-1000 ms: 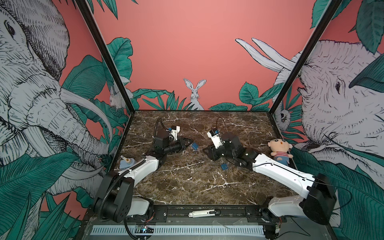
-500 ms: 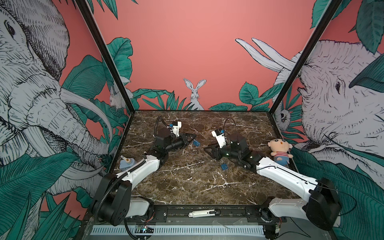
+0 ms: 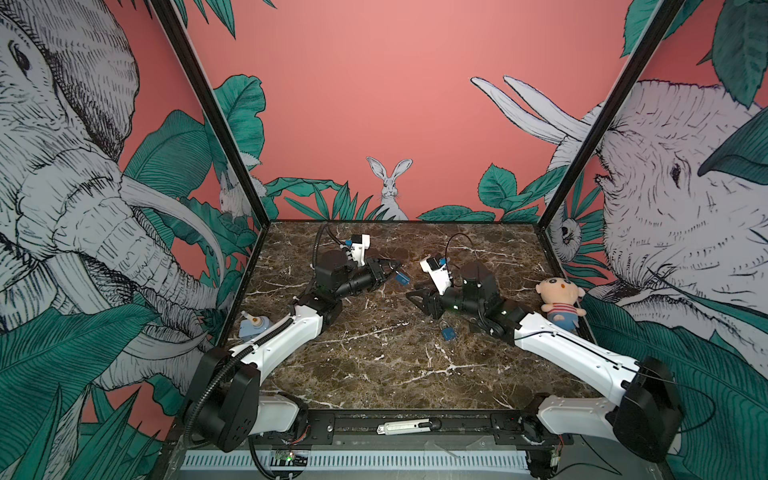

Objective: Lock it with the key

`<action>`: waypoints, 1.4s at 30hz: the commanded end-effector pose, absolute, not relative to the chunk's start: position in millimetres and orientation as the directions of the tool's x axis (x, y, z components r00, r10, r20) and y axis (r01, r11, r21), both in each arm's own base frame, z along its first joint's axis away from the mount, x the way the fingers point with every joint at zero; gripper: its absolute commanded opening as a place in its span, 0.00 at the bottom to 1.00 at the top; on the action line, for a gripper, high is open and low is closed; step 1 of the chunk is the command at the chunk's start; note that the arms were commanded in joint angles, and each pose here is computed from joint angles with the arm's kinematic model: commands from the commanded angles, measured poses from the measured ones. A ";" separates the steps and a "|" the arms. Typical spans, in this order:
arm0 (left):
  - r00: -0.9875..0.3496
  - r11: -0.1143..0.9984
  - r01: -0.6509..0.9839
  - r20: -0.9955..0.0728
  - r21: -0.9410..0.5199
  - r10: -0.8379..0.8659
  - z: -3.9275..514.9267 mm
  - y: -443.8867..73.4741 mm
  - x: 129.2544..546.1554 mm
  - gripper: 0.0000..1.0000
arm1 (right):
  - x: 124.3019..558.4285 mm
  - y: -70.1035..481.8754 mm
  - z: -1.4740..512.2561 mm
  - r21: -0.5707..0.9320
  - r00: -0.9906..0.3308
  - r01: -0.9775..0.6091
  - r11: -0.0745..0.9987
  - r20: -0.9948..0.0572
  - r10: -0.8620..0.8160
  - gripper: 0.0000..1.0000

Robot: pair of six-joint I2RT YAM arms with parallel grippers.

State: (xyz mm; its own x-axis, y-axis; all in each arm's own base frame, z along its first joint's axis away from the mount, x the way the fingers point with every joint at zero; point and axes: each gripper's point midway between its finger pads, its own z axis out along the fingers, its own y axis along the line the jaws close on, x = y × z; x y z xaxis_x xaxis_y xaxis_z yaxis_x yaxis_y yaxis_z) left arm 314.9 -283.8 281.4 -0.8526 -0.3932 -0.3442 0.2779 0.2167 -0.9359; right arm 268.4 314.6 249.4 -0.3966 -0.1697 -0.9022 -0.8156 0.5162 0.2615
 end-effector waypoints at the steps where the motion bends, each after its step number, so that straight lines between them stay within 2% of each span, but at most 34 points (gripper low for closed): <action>1: -0.835 0.148 0.333 -0.364 -0.931 -0.414 313.6 -287.2 314.6 0.00 | 277.6 320.1 274.2 0.209 -0.313 -0.842 0.497 -0.940 -0.134 0.44; 9: -0.836 0.135 0.336 -0.361 -0.932 -0.413 320.1 -288.7 312.7 0.00 | 286.3 326.1 279.4 0.205 -0.301 -0.852 0.482 -0.945 -0.129 0.44; 14: -0.841 0.117 0.336 -0.354 -0.934 -0.409 324.1 -290.5 312.4 0.00 | 290.6 328.6 282.3 0.204 -0.293 -0.857 0.474 -0.948 -0.122 0.36; 22: -0.847 0.095 0.329 -0.338 -0.940 -0.410 324.1 -292.7 312.5 0.00 | 292.3 331.3 287.1 0.204 -0.286 -0.863 0.462 -0.952 -0.113 0.30; 36: -0.852 0.076 0.327 -0.329 -0.942 -0.409 325.5 -295.5 312.7 0.00 | 293.6 333.6 289.4 0.210 -0.286 -0.868 0.451 -0.952 -0.107 0.30; 39: -0.853 0.075 0.326 -0.327 -0.942 -0.407 325.5 -295.7 312.5 0.00 | 294.1 333.7 289.8 0.209 -0.285 -0.867 0.451 -0.953 -0.106 0.23; 42: -0.853 0.076 0.322 -0.324 -0.944 -0.409 323.7 -295.2 312.9 0.00 | 294.6 333.0 291.2 0.208 -0.282 -0.867 0.453 -0.954 -0.103 0.08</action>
State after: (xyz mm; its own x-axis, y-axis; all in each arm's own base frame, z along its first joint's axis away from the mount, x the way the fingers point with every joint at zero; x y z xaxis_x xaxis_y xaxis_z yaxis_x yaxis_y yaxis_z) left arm 316.2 -293.2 292.5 -0.8705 -0.4054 -0.2790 0.2443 0.1363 -0.9601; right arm 289.0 330.4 265.6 -0.3375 -0.1507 -0.9292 -0.8538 0.4647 0.2348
